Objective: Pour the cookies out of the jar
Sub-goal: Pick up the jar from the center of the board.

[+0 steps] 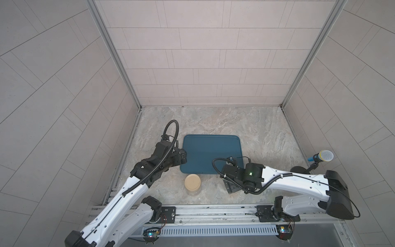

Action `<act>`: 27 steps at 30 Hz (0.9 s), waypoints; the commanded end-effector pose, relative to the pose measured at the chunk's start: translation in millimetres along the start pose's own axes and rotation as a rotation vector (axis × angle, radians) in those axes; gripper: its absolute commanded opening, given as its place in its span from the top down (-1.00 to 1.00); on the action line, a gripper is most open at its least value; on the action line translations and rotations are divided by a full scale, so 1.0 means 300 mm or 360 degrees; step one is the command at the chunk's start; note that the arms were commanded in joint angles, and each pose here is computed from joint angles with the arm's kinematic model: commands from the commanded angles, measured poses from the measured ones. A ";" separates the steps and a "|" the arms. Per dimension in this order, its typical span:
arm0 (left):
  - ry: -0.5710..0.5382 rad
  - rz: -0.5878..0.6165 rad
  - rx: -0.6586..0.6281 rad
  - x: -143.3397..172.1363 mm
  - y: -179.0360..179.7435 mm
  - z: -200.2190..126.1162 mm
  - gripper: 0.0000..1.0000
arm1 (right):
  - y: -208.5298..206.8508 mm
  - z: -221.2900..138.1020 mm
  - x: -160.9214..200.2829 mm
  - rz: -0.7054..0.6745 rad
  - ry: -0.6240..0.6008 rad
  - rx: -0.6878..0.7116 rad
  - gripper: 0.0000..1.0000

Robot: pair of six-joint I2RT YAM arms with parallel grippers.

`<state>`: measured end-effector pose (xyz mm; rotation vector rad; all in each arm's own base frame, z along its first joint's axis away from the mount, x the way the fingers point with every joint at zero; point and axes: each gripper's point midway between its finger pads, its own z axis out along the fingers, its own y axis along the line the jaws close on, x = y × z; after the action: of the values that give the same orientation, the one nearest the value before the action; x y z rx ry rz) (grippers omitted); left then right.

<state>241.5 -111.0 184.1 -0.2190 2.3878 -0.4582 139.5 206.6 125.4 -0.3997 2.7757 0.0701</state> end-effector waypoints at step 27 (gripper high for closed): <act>-0.0657 0.0822 0.1802 0.121 -0.755 -0.138 -1.00 | 0.129 -0.538 -0.426 0.0133 -0.0267 -0.0975 1.00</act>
<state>204.5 -306.3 248.8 0.6381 1.5832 -1.2396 195.4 225.1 278.1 -0.3049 2.7038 0.6451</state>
